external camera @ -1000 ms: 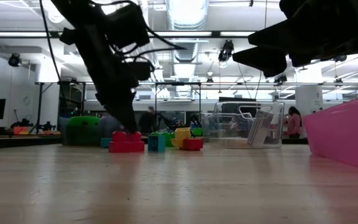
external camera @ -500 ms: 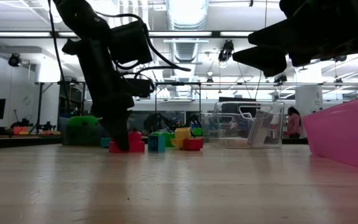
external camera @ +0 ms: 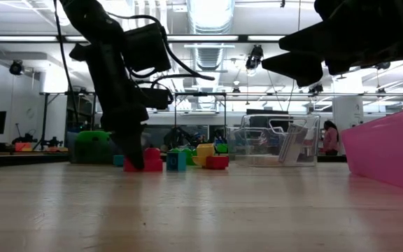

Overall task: Pick & Place Toys
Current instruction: Put the left red game piece into the pink bin

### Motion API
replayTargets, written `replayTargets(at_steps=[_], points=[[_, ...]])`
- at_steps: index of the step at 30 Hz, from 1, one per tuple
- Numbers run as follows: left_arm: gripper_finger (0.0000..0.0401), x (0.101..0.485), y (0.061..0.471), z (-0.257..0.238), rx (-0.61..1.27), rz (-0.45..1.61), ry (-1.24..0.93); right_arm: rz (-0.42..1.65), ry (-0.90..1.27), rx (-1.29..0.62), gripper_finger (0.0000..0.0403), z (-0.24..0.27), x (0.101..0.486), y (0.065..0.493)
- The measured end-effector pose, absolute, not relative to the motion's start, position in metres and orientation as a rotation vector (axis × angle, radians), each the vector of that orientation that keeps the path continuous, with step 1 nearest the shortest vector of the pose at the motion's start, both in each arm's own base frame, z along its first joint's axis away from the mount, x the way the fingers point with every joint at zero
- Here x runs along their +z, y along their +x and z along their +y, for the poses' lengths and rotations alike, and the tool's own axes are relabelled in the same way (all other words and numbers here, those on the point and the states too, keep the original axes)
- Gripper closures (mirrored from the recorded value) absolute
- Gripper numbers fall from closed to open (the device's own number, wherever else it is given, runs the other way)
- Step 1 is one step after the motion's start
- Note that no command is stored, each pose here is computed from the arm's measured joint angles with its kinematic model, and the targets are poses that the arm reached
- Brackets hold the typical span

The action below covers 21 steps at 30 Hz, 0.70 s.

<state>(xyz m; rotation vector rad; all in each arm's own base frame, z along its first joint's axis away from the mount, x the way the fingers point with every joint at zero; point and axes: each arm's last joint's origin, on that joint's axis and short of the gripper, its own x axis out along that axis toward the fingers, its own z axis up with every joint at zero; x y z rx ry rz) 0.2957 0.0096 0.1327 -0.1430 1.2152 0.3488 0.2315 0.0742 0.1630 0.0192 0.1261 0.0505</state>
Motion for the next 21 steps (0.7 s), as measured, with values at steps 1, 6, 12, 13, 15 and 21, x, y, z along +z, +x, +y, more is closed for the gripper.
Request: replayTargets(at_steps=[1,6,12,13,15,21], points=[[0.0276,0.134,0.295,0.009,0.348,1.213,-0.142,0.126,0.023,0.05,0.0074,0.074,0.163,0.231],[0.0276,0.15,0.294,0.005,0.324,1.148,-0.124,0.117,0.035,0.05,0.0074,0.074,0.164,0.232],[0.0276,0.179,0.299,-0.009,0.226,0.957,-0.058,0.102,0.038,0.02,0.0074,0.074,0.167,0.233],[0.0276,0.183,0.3,-0.012,0.205,0.917,-0.042,0.098,0.04,0.011,0.0074,0.074,0.168,0.234],[0.0276,0.191,0.304,-0.018,0.165,0.841,-0.014,0.091,0.043,-0.009,0.0074,0.073,0.169,0.235],[0.0276,0.198,0.314,-0.031,0.058,0.717,0.002,0.069,0.09,-0.041,0.0074,0.072,0.176,0.244]])
